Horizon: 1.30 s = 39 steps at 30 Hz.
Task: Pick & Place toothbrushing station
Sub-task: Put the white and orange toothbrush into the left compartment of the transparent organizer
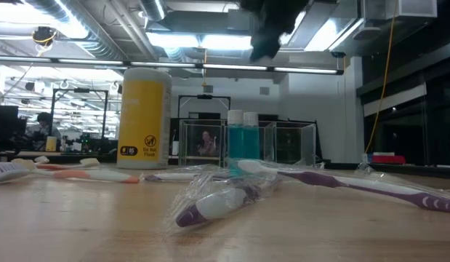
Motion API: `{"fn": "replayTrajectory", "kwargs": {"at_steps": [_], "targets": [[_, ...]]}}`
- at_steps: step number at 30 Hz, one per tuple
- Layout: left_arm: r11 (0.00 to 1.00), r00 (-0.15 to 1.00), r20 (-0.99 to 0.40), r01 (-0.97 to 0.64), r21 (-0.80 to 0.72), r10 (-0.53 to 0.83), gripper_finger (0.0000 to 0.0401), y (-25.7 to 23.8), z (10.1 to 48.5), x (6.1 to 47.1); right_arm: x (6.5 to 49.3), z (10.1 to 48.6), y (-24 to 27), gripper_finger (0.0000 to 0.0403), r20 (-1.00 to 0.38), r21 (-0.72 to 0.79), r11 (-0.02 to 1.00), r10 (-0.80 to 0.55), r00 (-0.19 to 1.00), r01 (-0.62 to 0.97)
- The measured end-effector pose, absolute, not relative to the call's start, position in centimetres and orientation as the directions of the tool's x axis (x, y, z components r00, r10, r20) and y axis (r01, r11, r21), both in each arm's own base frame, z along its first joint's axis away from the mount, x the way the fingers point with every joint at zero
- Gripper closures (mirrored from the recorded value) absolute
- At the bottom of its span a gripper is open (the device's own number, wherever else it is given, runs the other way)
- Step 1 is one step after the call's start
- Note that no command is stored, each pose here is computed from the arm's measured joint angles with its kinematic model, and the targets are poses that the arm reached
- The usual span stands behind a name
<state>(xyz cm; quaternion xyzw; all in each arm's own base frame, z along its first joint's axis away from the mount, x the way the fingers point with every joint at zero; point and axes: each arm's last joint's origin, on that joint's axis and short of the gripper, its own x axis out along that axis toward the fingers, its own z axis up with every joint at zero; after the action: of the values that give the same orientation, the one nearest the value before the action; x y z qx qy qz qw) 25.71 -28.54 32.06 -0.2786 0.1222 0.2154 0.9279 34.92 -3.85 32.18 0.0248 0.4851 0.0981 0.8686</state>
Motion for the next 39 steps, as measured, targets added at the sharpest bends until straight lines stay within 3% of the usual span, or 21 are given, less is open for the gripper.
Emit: {"fn": "replayTrajectory", "kwargs": {"at_steps": [5, 10, 16, 23, 28, 34, 39], "targets": [[0.809, 0.879, -0.269, -0.470, -0.352, 0.393, 0.0258, -25.8, 35.8, 24.0, 30.5, 35.8, -3.1, 0.0246, -0.782, 0.175, 0.979, 0.203, 0.589, -0.106], [0.861, 0.889, -0.227, -0.448, -0.240, 0.398, 0.0258, -23.1, 39.4, 21.8, 26.3, 36.8, -0.3, 0.0246, -0.755, 0.257, 0.963, 0.251, 0.605, -0.078], [0.919, 0.916, -0.248, -0.360, -0.163, 0.315, 0.0258, -20.8, 42.2, 19.9, 22.5, 36.7, 3.8, 0.0246, -0.715, 0.347, 0.936, 0.309, 0.627, -0.065], [0.960, 0.936, -0.304, -0.232, -0.154, 0.178, 0.0258, -18.0, 44.2, 19.6, 19.7, 37.9, 8.0, 0.0246, -0.571, 0.366, 0.927, 0.298, 0.765, -0.088], [0.982, 0.960, -0.266, -0.128, -0.136, 0.088, 0.0258, -16.6, 45.6, 20.6, 18.4, 38.8, 10.0, 0.0246, -0.456, 0.338, 0.935, 0.267, 0.849, -0.112], [0.982, 0.968, -0.240, -0.113, -0.153, 0.074, 0.0258, -14.7, 46.4, 20.6, 17.2, 37.6, 11.1, 0.0246, -0.548, 0.328, 0.944, 0.206, 0.811, -0.018], [0.969, 0.972, -0.222, -0.125, -0.213, 0.076, 0.0258, -13.6, 44.8, 19.6, 16.6, 36.6, 13.1, 0.0246, -0.599, 0.349, 0.937, 0.211, 0.773, 0.015]]}}
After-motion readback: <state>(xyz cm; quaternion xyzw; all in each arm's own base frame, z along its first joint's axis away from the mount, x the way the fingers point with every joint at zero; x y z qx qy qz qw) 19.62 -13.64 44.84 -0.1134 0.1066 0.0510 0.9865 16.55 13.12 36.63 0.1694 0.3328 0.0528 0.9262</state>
